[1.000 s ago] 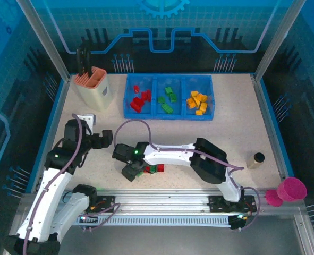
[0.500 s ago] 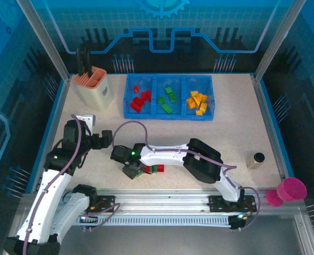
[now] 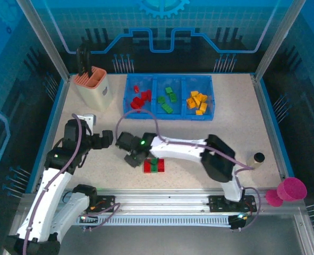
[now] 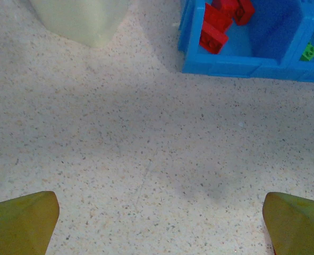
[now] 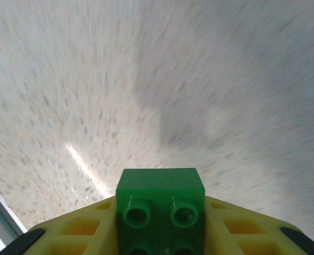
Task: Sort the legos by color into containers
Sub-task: Pick up the lego from the bottom-center of the table, then place the lego in the container.
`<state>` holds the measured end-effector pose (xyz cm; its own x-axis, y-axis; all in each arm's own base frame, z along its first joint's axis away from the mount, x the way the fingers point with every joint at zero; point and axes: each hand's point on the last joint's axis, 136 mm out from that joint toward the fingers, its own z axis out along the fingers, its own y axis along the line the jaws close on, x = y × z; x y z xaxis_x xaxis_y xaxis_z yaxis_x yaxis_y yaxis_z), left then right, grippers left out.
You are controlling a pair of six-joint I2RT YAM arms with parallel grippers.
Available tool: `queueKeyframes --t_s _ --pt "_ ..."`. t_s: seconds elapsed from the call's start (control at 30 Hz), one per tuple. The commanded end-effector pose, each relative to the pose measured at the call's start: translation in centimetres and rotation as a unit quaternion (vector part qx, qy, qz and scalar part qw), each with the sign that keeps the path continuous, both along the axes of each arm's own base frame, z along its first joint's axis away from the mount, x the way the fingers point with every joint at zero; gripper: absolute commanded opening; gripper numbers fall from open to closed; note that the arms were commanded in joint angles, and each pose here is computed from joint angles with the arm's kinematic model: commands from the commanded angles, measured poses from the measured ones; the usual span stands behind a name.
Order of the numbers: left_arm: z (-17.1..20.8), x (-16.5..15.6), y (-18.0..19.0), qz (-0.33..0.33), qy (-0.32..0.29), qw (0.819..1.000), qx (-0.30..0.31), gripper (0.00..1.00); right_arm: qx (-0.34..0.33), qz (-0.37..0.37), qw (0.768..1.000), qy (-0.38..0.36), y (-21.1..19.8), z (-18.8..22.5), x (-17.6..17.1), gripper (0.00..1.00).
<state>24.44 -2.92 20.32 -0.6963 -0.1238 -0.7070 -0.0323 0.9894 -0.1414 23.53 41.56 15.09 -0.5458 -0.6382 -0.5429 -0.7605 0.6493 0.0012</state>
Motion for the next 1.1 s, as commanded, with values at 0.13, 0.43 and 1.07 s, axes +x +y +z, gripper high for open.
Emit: queueKeyframes --t_s 0.13,0.43,1.07 --pt "0.4 -0.4 -2.2 -0.017 0.021 0.997 -0.076 0.99 0.033 -0.084 0.99 -0.111 -9.0 8.6 10.6 0.39" --pt "-2.1 -1.5 -6.6 -0.042 0.056 0.98 -0.186 0.99 0.033 -0.117 0.984 -0.134 -13.8 6.0 22.6 0.4" --pt "-7.0 -3.1 -10.4 -0.064 0.124 0.972 -0.191 0.99 -0.084 -0.141 0.981 -0.1 -15.1 -4.0 31.0 0.36"
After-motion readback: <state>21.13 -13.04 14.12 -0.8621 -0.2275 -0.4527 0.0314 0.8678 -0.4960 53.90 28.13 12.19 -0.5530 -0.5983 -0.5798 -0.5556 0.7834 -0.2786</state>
